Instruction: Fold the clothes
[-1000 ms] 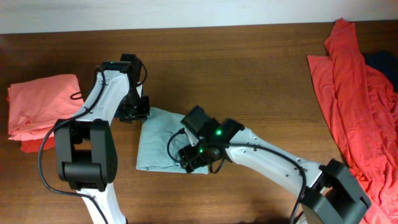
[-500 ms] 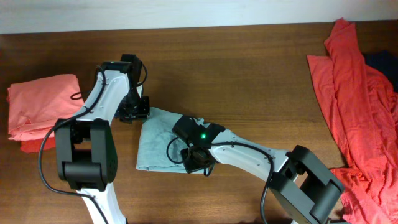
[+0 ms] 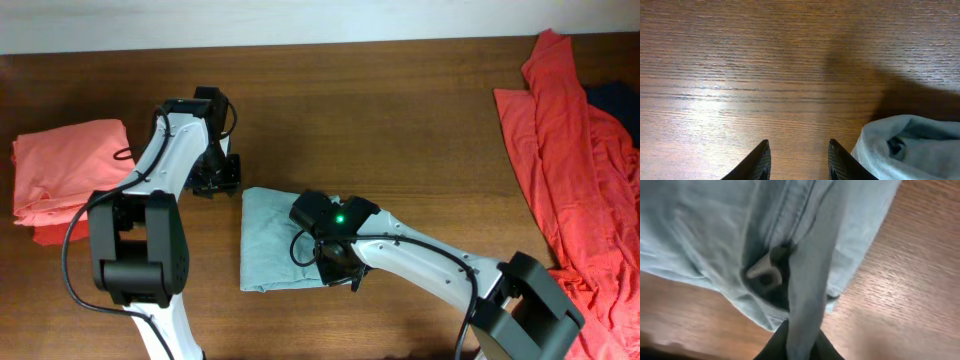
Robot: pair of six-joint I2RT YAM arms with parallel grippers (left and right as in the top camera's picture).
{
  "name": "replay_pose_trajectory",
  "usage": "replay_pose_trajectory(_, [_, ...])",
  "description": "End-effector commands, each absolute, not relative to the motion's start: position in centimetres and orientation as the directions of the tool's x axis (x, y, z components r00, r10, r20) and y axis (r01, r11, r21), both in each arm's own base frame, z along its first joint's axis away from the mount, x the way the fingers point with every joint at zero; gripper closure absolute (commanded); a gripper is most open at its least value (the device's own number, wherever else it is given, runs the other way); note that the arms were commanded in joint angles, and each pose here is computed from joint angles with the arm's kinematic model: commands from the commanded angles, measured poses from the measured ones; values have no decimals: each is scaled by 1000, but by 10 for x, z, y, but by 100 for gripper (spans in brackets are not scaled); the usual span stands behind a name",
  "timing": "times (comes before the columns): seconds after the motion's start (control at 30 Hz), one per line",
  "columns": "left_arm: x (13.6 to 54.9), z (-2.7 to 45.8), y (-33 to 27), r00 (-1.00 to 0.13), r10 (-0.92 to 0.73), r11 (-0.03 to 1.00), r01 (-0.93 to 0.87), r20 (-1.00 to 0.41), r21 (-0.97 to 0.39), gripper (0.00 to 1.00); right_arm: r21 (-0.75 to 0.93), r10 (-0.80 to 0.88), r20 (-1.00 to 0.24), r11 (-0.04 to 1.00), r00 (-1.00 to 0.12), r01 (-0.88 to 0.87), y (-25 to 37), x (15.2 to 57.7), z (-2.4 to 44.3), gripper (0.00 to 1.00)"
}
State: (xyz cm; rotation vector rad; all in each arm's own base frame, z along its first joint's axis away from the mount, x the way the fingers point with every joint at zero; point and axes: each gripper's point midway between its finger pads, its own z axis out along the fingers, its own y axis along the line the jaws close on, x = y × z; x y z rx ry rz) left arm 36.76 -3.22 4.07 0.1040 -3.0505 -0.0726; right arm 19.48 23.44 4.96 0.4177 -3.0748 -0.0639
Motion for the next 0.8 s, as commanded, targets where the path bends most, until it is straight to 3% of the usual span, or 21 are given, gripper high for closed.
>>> replay_pose_trajectory(0.0, [369, 41, -31, -994, -63, 997, -58, 86, 60, 63, 22, -262, -10, 965, -965, -262, 234, 203, 55, 85])
replay_pose_trajectory(0.07, [370, 41, -31, -994, -63, 997, -58, 86, 60, 63, 22, -262, -10, 965, -965, -262, 234, 203, 55, 85])
replay_pose_trajectory(0.13, [369, 41, -31, -994, -63, 997, -58, 88, 60, 63, 19, -261, -11, 965, -965, -261, 233, 203, 54, 95])
replay_pose_trajectory(0.33, [367, 41, -31, -994, -63, 996, -57, 95, 61, 63, -148, -56, -58, 988, -997, -46, 199, 208, 52, 96])
replay_pose_trajectory(0.43, [367, 41, -31, -994, -62, 997, -57, 95, 61, 63, -157, -45, -48, 987, -998, -37, 196, 205, 46, 96])
replay_pose_trajectory(0.77, [361, 42, -31, -991, -62, 997, -55, 120, 62, 65, -184, -29, -18, 983, -999, -26, 189, 201, 19, 84])
